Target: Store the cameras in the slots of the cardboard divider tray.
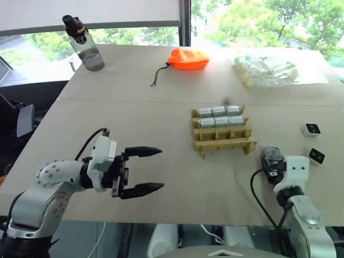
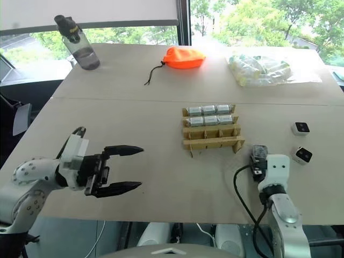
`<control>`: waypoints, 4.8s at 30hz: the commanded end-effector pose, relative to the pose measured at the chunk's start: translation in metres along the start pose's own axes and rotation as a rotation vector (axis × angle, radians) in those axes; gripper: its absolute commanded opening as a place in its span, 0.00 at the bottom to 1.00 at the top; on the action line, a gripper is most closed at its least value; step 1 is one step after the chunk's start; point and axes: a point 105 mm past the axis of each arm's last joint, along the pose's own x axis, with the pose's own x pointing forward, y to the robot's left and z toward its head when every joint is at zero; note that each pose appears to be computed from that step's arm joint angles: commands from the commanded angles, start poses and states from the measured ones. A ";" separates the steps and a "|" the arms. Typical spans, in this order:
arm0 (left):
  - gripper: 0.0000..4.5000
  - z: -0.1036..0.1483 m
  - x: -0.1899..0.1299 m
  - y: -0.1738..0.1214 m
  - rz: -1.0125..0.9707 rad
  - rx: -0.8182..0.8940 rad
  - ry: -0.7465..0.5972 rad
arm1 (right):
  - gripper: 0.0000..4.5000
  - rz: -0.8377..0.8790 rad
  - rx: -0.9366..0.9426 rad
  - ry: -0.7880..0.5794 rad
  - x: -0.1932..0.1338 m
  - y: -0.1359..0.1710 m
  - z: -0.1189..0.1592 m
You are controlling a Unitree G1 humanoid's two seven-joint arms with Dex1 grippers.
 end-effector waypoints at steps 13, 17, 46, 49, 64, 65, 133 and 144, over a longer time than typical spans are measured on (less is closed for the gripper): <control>1.00 0.011 0.044 0.022 -0.095 -0.174 -0.020 | 0.43 0.702 -0.794 -0.547 -0.026 0.078 0.070; 1.00 0.020 0.064 0.032 -0.139 -0.200 -0.016 | 0.43 0.847 -1.030 -0.662 -0.021 0.094 0.072; 1.00 -0.005 0.103 0.061 -0.360 -0.023 0.328 | 0.43 0.994 -1.446 -0.902 0.006 0.148 0.081; 1.00 -0.004 0.104 0.065 -0.354 -0.020 0.326 | 0.43 1.000 -1.454 -0.920 0.004 0.150 0.081; 0.45 -0.001 0.109 0.062 -0.414 -0.023 0.315 | 0.43 1.026 -1.526 -0.982 0.001 0.157 0.082; 0.36 -0.001 0.109 0.061 -0.416 -0.025 0.313 | 0.43 1.027 -1.526 -0.981 0.001 0.157 0.082; 0.17 0.000 0.137 0.120 -0.188 0.247 0.370 | 0.99 0.762 0.033 -0.328 -0.076 0.036 0.033; 0.17 -0.007 0.140 0.107 -0.215 0.243 0.392 | 0.99 0.745 0.036 -0.309 -0.074 0.034 0.031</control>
